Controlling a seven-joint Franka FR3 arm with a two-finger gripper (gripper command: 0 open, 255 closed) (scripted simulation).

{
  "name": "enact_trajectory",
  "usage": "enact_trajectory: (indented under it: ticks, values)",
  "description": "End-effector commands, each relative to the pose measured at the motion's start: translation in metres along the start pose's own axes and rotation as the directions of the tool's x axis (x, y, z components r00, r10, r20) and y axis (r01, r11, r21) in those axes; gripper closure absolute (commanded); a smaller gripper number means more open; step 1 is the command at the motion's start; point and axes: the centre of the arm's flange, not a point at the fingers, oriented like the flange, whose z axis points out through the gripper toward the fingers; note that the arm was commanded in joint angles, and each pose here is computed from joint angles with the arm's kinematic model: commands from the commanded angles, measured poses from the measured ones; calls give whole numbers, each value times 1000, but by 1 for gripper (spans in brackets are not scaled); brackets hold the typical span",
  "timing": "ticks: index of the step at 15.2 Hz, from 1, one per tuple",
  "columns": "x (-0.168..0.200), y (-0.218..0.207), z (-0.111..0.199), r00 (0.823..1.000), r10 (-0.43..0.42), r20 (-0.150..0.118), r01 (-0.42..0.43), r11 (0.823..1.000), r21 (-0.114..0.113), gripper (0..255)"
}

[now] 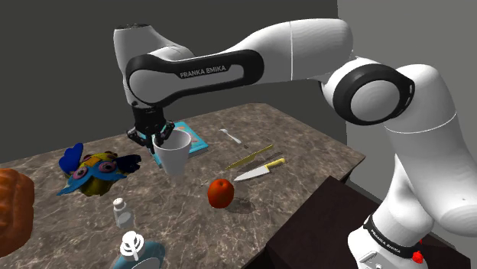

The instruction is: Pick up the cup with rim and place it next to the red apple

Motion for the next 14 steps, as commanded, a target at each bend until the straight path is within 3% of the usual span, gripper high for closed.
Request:
enact_trajectory:
  ticks: [1,14]
  values:
    - [0,0,11,1000,0,-1,0,1000,1,255]
    - [-4,-2,79,1000,0,-1,0,1000,1,255]
